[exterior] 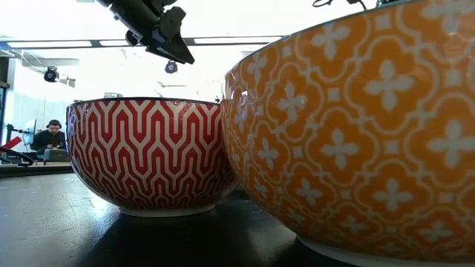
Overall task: Place and stack bowls onto a shelf
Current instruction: Stack the bottom white bowl on top of the other white bowl on the shelf
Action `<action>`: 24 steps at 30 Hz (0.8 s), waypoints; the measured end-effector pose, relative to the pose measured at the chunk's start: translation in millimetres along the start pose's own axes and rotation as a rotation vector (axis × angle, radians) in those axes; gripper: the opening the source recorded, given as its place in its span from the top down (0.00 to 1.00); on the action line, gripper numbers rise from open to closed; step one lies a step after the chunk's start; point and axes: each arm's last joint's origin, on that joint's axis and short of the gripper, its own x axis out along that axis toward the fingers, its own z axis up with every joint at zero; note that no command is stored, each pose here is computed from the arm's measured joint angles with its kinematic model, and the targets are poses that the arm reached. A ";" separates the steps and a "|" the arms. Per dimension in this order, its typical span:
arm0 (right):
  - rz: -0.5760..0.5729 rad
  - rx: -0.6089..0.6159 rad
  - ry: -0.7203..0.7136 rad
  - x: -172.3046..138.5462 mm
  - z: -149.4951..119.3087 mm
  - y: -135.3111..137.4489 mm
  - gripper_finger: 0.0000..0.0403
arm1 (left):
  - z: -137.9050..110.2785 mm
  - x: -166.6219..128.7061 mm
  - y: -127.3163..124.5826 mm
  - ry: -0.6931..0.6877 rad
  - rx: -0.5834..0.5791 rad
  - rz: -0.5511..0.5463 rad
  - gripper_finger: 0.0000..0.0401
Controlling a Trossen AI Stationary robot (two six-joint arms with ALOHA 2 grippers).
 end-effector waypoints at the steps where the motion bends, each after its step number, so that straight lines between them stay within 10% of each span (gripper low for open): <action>1: 0.000 0.002 0.000 0.0 0.0 0.0 0.76 | 0.8 -0.3 0.1 -0.001 -0.002 -0.001 0.61; 24: 0.117 0.010 -0.019 -25.8 6.9 -4.8 0.53 | 2.9 -1.1 0.5 -0.002 -0.004 -0.006 0.61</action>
